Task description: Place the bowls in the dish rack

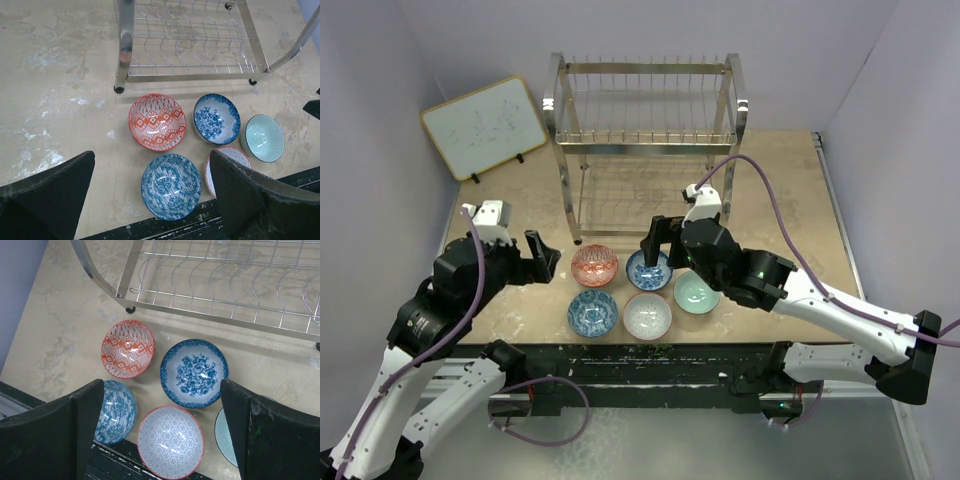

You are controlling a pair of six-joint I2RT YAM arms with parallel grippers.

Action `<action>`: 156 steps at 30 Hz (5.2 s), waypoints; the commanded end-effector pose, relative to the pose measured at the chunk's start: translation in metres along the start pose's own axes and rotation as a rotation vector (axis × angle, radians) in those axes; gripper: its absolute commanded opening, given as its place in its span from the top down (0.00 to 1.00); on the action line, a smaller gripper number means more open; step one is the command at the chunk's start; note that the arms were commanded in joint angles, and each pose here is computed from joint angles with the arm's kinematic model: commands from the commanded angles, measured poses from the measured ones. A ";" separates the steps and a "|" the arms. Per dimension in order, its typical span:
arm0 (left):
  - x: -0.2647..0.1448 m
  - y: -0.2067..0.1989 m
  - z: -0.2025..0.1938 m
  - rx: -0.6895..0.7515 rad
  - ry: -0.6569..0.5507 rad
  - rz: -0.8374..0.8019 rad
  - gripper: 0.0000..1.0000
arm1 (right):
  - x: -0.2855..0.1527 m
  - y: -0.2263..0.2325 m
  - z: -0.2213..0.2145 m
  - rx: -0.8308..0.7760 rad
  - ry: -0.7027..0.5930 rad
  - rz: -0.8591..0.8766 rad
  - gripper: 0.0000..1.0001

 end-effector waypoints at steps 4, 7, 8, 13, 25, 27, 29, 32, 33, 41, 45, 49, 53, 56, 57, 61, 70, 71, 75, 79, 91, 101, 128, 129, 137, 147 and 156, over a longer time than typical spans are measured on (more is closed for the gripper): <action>-0.009 -0.006 0.018 -0.022 -0.076 -0.010 0.01 | -0.008 0.002 0.014 0.025 -0.065 0.018 0.01; -0.011 -0.005 0.019 -0.023 -0.082 0.000 0.01 | -0.007 0.000 0.014 -0.007 -0.057 0.004 0.01; -0.011 -0.004 0.019 -0.025 -0.087 0.003 0.01 | -0.007 -0.001 0.014 -0.024 -0.058 0.000 0.01; -0.020 -0.003 0.025 -0.035 -0.117 0.018 0.01 | 0.001 0.005 0.010 -0.117 -0.053 0.060 0.01; -0.060 0.006 0.038 -0.050 -0.222 0.067 0.01 | 0.064 0.064 -0.007 -0.257 0.069 0.115 0.06; -0.066 0.006 0.040 -0.051 -0.225 0.069 0.01 | 0.075 0.073 -0.006 -0.260 0.069 0.125 0.08; -0.070 0.007 0.041 -0.053 -0.227 0.066 0.01 | 0.085 0.085 -0.004 -0.263 0.070 0.153 0.10; -0.076 0.009 0.038 -0.066 -0.241 0.058 0.01 | 0.102 0.101 -0.012 -0.279 0.110 0.202 0.15; -0.077 0.010 0.037 -0.071 -0.247 0.057 0.01 | 0.109 0.106 -0.015 -0.283 0.126 0.212 0.16; -0.075 0.012 0.029 -0.087 -0.234 0.045 0.01 | 0.158 0.135 -0.045 -0.300 0.199 0.260 0.22; -0.077 0.013 0.027 -0.085 -0.232 0.054 0.01 | 0.174 0.142 -0.059 -0.321 0.233 0.255 0.27; -0.080 0.016 0.025 -0.092 -0.243 0.057 0.01 | 0.182 0.150 -0.073 -0.356 0.265 0.231 0.32; -0.082 0.018 0.022 -0.097 -0.240 0.060 0.01 | 0.191 0.151 -0.090 -0.393 0.302 0.166 0.41; -0.082 0.019 0.021 -0.098 -0.239 0.061 0.01 | 0.195 0.147 -0.097 -0.406 0.312 0.090 0.45; -0.082 0.019 0.020 -0.099 -0.240 0.060 0.01 | 0.196 0.146 -0.098 -0.415 0.314 0.073 0.45; -0.083 0.020 0.020 -0.099 -0.240 0.061 0.01 | 0.197 0.145 -0.104 -0.420 0.330 0.031 0.52; -0.085 0.023 0.016 -0.103 -0.241 0.075 0.01 | 0.205 0.142 -0.119 -0.440 0.350 -0.023 0.57; -0.085 0.023 0.016 -0.104 -0.242 0.076 0.01 | 0.206 0.142 -0.120 -0.442 0.350 -0.024 0.58; -0.085 0.024 0.015 -0.104 -0.241 0.077 0.01 | 0.210 0.142 -0.124 -0.448 0.356 -0.031 0.61; -0.088 0.025 0.015 -0.105 -0.244 0.083 0.01 | 0.212 0.141 -0.128 -0.459 0.363 -0.056 0.66; -0.093 0.024 0.020 -0.106 -0.261 0.085 0.01 | 0.174 0.146 -0.080 -0.406 0.257 -0.059 1.00; -0.094 0.024 0.024 -0.095 -0.268 0.096 0.01 | 0.089 0.150 0.002 -0.200 0.071 0.292 1.00; -0.101 0.023 0.028 -0.092 -0.287 0.084 0.01 | 0.098 0.111 0.017 0.261 0.048 0.921 1.00; -0.102 0.023 0.029 -0.092 -0.287 0.080 0.01 | 0.103 0.106 0.017 0.278 0.050 0.924 1.00; -0.104 0.021 0.032 -0.090 -0.293 0.079 0.01 | 0.130 0.091 0.007 0.342 0.098 0.929 1.00; -0.105 0.021 0.034 -0.085 -0.294 0.081 0.01 | 0.164 0.064 0.015 0.428 0.062 0.919 1.00; -0.112 0.022 0.038 -0.079 -0.309 0.087 0.01 | 0.190 0.041 0.039 0.569 -0.010 0.996 1.00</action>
Point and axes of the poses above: each gripper's point midway between its finger pads, its own x axis out along the fingers, its own y axis along the line the jaws close on, z = x × y, the point moved 9 cm from there along -x, back along the fingers, and after that the axes turned 7 degrees about -x, right-handed, at the moved point
